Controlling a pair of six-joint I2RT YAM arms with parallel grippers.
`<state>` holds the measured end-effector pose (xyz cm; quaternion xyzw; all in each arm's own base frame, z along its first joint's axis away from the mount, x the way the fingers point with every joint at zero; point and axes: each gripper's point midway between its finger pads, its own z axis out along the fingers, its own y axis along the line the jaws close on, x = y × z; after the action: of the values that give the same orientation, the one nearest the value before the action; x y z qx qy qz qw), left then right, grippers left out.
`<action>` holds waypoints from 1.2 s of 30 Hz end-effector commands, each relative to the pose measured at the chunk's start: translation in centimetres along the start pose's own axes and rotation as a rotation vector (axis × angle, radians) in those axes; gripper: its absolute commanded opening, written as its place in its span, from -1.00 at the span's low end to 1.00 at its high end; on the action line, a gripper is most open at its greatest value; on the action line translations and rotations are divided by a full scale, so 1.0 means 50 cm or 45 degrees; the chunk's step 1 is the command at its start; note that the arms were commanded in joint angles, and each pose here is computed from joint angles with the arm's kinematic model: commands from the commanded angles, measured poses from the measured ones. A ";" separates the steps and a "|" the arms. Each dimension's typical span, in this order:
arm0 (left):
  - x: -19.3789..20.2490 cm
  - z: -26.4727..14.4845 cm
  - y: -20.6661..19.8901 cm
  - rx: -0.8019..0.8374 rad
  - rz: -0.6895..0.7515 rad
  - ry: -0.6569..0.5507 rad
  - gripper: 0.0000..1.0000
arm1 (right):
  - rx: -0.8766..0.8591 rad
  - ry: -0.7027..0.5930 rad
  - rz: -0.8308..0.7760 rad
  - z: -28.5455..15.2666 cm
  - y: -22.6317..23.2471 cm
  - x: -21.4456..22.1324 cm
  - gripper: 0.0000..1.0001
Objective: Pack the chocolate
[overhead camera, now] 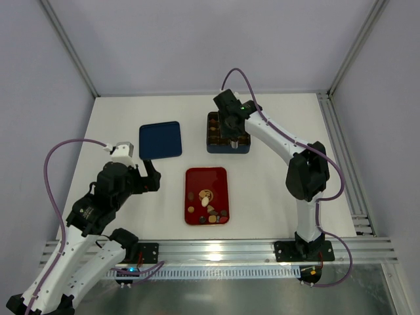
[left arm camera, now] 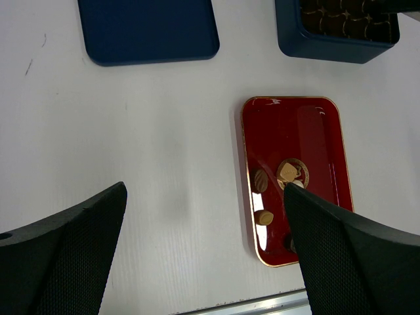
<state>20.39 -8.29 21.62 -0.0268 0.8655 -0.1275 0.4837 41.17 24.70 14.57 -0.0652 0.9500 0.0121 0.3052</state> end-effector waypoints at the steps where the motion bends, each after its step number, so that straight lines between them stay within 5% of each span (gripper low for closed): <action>1: -0.009 0.003 -0.001 -0.004 -0.010 -0.028 0.99 | -0.036 -0.076 0.019 -0.025 0.007 -0.038 -0.17; 19: -0.009 0.003 -0.004 0.004 -0.010 -0.027 1.00 | -0.234 -0.183 0.064 -0.219 -0.011 -0.014 -0.17; 36: -0.009 0.001 -0.004 0.006 -0.015 -0.032 0.99 | -0.504 0.119 -0.218 -0.427 0.047 0.358 -0.18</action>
<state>20.37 -8.32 21.62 -0.0263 0.8655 -0.1281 0.4835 16.92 24.50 21.27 -0.2169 0.9272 0.1522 0.2646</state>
